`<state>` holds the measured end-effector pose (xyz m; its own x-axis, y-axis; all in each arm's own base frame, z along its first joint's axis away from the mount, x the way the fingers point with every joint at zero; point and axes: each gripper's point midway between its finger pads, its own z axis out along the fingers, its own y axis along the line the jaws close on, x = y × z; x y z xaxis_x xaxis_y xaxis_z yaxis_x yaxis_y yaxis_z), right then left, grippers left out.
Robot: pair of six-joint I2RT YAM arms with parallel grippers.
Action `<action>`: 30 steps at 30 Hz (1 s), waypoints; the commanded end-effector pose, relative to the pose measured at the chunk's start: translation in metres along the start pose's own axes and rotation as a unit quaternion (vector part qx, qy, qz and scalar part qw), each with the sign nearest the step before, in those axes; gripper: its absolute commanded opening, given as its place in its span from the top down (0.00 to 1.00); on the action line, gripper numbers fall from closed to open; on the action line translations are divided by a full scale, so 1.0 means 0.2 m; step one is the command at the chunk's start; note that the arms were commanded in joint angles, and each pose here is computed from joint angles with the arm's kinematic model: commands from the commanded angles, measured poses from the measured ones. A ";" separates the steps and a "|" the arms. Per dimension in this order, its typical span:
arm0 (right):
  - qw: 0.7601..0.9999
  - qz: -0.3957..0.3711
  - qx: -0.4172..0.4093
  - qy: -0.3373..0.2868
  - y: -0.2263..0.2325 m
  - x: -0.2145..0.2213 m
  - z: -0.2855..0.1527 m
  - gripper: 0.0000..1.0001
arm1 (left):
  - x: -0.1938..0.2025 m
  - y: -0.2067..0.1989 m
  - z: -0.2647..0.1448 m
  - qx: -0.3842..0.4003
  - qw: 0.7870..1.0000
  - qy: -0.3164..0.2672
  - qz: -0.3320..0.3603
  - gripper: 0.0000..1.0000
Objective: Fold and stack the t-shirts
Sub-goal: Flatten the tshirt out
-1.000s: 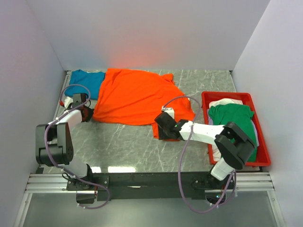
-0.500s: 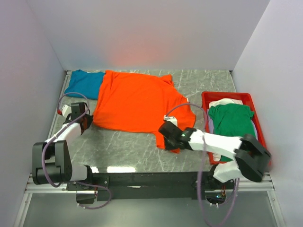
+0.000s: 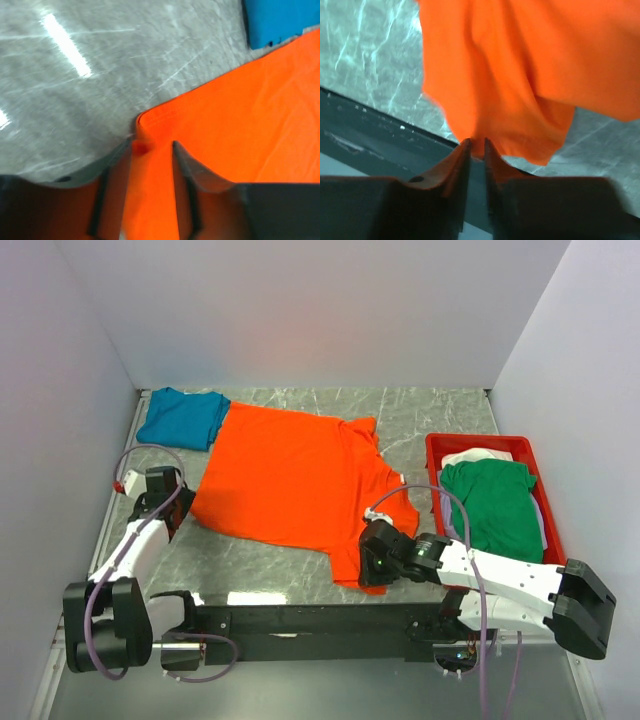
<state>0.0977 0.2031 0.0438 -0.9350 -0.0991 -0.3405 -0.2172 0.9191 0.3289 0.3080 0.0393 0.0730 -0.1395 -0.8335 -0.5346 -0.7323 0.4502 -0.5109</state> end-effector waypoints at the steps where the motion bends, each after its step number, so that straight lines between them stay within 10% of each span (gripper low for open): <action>1: 0.999 0.018 -0.043 -0.005 0.09 -0.01 -0.04 0.69 | -0.02 0.06 -0.04 -0.021 1.000 -0.015 -0.002 0.54; 5: 0.998 0.049 -0.004 -0.046 0.02 -0.08 -0.06 0.56 | 0.02 0.12 -0.05 -0.027 1.000 -0.007 -0.004 0.52; 25: 0.977 0.192 -0.026 -0.091 -0.20 -0.06 -0.09 0.54 | 0.18 0.30 0.04 -0.106 0.993 0.040 -0.023 0.53; 30: 0.975 0.204 -0.051 -0.076 -0.18 -0.02 -0.04 0.50 | 0.19 0.29 0.06 -0.099 0.994 0.039 -0.027 0.65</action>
<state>0.1077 0.1569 0.0390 -0.8951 0.3139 -0.3166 0.1279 0.8611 0.4921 0.2724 0.0403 0.0226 -0.1314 -0.8755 -0.4651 -0.8473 0.3427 -0.4058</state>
